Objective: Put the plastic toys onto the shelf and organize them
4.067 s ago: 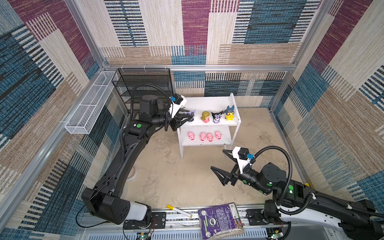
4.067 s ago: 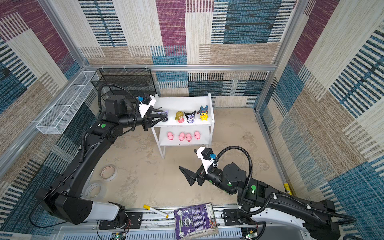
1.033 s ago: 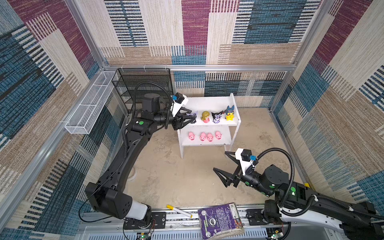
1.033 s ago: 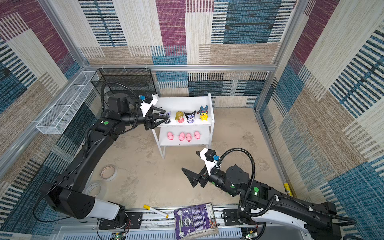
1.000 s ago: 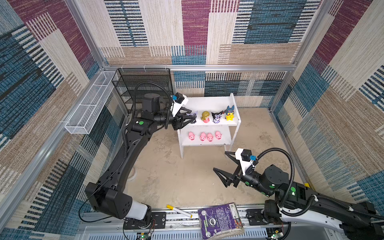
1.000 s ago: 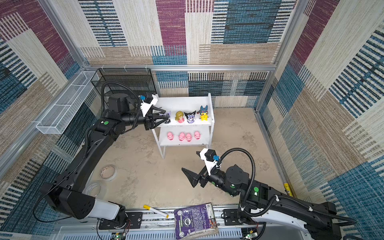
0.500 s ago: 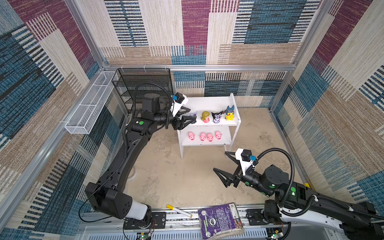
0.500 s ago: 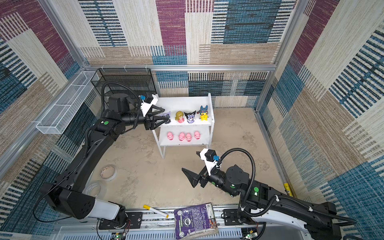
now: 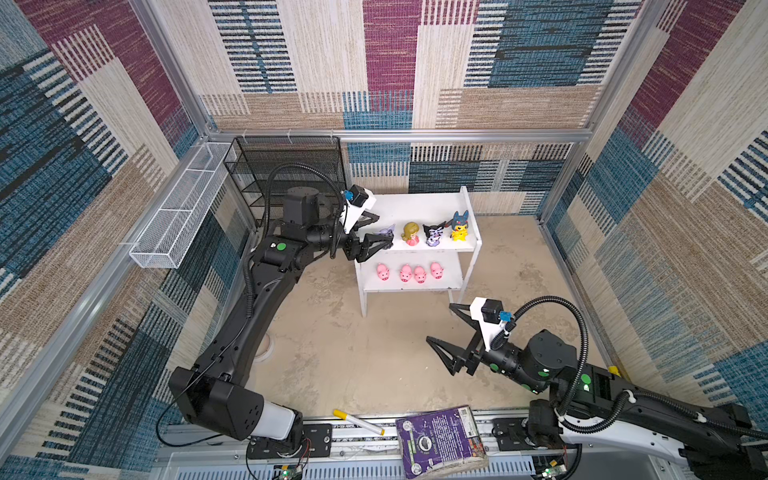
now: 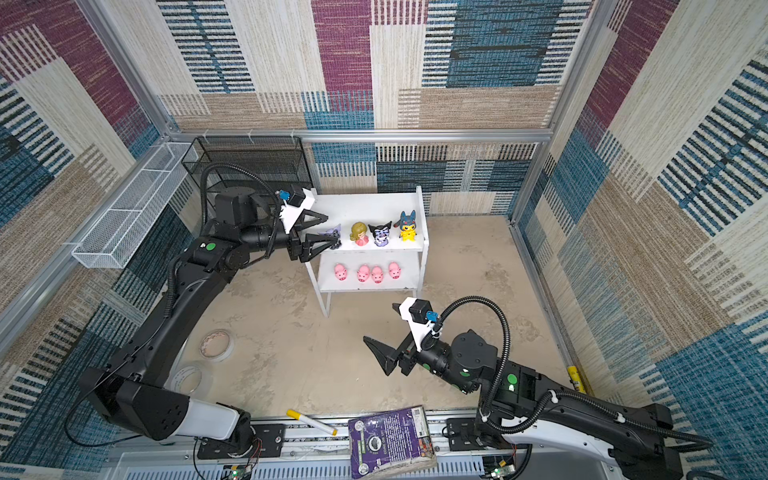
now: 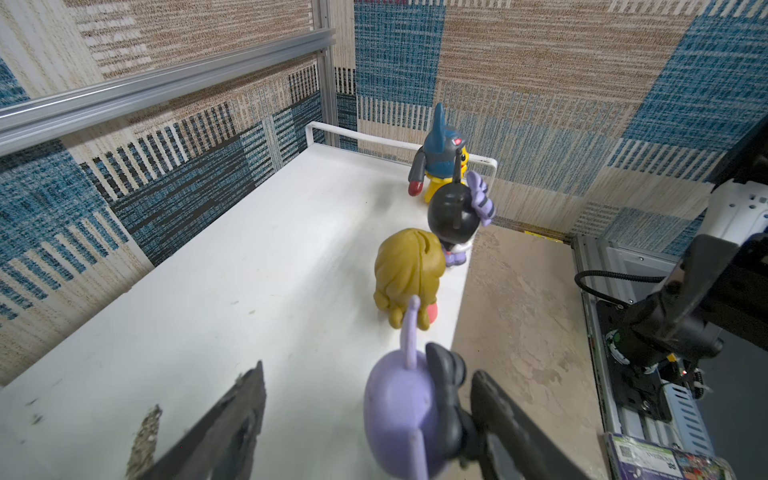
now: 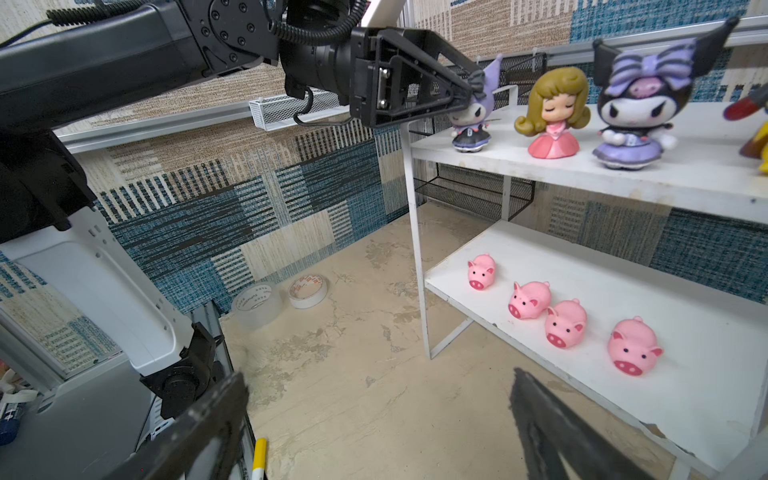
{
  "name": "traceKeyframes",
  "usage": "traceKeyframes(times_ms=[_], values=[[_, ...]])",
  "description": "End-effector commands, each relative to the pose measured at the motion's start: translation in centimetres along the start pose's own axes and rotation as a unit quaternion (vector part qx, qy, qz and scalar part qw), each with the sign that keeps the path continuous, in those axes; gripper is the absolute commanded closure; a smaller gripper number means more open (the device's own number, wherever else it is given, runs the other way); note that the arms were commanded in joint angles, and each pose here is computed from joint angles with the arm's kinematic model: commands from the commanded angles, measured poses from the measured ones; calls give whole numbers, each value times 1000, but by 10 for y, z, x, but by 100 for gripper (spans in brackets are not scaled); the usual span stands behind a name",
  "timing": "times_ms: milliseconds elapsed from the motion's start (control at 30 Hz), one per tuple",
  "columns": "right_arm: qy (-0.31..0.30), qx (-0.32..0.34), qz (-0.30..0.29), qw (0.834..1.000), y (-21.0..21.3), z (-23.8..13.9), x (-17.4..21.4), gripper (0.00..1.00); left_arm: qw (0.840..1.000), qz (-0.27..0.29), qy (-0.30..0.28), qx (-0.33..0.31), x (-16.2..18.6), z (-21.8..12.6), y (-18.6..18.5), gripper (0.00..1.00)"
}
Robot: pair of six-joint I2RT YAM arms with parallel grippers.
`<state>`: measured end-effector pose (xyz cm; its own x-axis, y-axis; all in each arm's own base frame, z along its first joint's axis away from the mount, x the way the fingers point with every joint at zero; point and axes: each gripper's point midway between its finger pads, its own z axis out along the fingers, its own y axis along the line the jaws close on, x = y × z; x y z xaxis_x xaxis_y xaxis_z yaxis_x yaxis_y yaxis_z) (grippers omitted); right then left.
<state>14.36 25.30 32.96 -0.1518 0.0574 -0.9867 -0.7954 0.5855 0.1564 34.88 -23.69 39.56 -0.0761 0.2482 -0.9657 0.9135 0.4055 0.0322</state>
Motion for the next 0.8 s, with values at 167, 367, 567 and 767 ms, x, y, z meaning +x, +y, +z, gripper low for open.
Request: traceKeyframes(times_ms=[167,367,567,767], values=[[-7,-6,4,1000,2,0,-2,0,1000,12,-14,4,-10,-6,-6,17],[-7,-9,5,1000,3,1,-2,1,1000,8,-5,7,-6,-6,-7,12],[-7,-9,5,1000,3,0,-2,0,1000,3,11,-4,7,-3,-4,12],[-5,-9,3,1000,4,2,-2,0,1000,1,21,-12,12,0,2,12]])
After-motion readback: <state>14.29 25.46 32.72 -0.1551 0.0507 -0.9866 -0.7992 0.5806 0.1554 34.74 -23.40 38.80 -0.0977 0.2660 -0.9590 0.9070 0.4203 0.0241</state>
